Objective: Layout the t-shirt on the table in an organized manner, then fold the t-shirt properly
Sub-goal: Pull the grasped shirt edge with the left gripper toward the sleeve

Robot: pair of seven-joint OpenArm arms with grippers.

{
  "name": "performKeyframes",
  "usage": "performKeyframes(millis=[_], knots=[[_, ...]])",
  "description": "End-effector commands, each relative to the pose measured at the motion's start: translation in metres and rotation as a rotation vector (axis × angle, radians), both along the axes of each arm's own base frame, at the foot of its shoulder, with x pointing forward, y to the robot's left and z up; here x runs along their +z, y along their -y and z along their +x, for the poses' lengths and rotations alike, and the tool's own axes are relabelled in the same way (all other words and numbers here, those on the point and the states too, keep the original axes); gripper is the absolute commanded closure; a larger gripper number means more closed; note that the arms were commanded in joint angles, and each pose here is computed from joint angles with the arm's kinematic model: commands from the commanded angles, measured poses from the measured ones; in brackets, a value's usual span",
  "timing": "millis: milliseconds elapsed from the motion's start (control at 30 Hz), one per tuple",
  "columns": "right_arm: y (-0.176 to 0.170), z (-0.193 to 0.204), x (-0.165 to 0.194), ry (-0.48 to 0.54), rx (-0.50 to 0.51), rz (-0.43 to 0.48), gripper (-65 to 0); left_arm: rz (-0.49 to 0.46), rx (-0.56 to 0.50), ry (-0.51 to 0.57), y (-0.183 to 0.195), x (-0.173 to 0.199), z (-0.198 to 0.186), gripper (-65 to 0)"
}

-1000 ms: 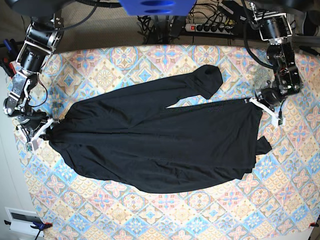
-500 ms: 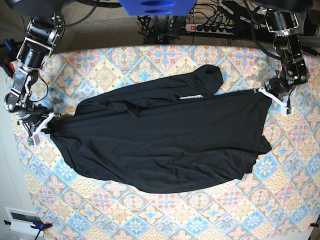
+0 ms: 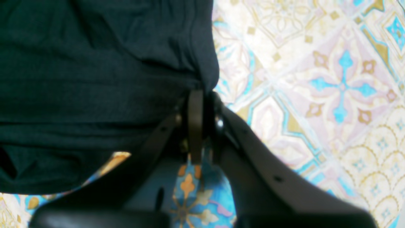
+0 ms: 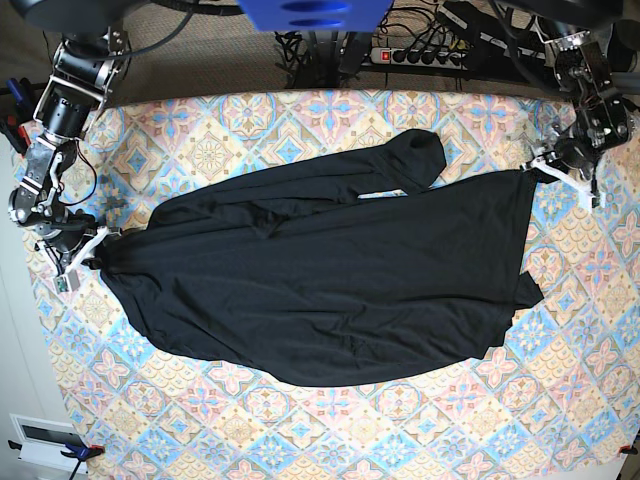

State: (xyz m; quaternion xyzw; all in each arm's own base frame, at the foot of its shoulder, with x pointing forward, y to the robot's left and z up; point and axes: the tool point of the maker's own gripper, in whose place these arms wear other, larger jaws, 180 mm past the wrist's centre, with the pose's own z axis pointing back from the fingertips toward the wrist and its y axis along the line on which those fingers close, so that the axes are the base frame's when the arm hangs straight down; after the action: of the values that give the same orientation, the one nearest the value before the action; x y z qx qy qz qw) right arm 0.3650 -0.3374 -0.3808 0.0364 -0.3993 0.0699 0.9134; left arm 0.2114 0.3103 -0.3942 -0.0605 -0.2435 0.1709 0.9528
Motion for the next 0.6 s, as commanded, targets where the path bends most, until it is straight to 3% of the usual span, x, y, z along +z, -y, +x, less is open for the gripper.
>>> performKeyframes(millis=[0,200,400,567], knots=[[0.010,0.012,0.023,0.066,-0.007,-0.015,0.0,0.000,-0.008,0.032,-0.002,0.011,-0.001,-30.3],[0.009,0.012,0.023,0.066,-0.007,-0.013,0.0,-0.173,-0.125,0.134,0.069,0.035,-0.002,-31.0],[0.009,0.012,0.023,0.066,-0.007,-0.013,0.0,-0.282,-0.328,0.149,0.153,0.037,0.010,-31.0],[0.009,0.012,0.023,0.066,-0.007,-0.013,0.0,-0.251,-0.428,0.137,0.191,0.029,0.017,-31.0]])
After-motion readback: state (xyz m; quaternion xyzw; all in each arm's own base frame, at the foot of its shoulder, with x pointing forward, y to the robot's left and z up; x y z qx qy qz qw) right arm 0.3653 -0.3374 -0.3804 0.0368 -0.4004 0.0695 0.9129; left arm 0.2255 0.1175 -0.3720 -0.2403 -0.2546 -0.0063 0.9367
